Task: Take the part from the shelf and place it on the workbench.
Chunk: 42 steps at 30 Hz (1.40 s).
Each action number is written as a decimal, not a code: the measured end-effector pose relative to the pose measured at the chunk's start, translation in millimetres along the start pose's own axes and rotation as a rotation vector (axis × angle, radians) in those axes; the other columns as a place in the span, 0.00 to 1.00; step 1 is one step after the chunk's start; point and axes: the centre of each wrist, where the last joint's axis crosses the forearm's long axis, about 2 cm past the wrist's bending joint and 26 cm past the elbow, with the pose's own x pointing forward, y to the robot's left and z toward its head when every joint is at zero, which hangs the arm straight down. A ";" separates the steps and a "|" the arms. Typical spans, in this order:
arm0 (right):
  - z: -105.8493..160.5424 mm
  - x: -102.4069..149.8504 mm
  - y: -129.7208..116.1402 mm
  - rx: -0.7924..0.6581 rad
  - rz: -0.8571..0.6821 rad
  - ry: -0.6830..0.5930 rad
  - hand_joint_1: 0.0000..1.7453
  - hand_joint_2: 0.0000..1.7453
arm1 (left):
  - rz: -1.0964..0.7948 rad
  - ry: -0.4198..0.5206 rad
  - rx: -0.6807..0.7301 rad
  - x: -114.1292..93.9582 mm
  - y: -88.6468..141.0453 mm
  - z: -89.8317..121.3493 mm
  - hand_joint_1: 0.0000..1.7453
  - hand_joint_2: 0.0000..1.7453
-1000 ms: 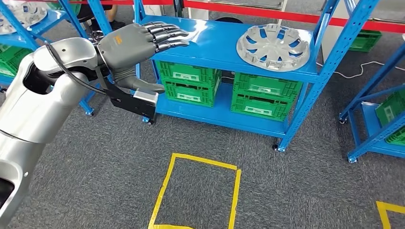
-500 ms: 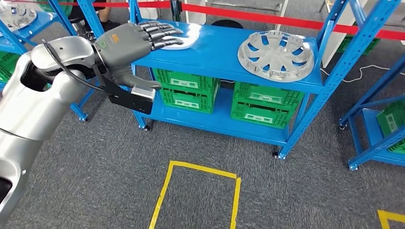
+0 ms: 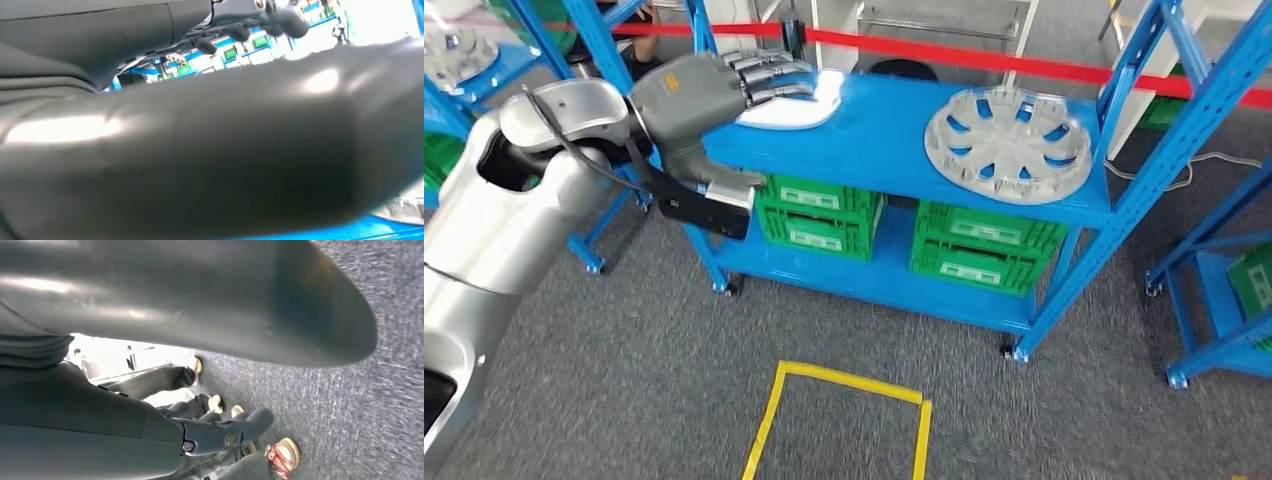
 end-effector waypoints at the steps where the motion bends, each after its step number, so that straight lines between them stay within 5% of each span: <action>1: 0.0 0.3 -0.3 -0.001 0.000 -0.001 0.00 0.00 | -0.002 0.002 0.000 -0.9 1.8 0.1 0.00 0.00; 18: 0.3 2.8 -2.5 -0.005 -0.002 -0.030 0.00 0.00 | 0.013 0.066 -0.036 -18.7 10.7 2.3 0.00 0.00; 42: -0.9 -1.2 -2.3 -0.004 -0.003 -0.061 0.00 0.00 | 0.061 0.320 -0.144 -63.2 -21.6 36.1 0.00 0.00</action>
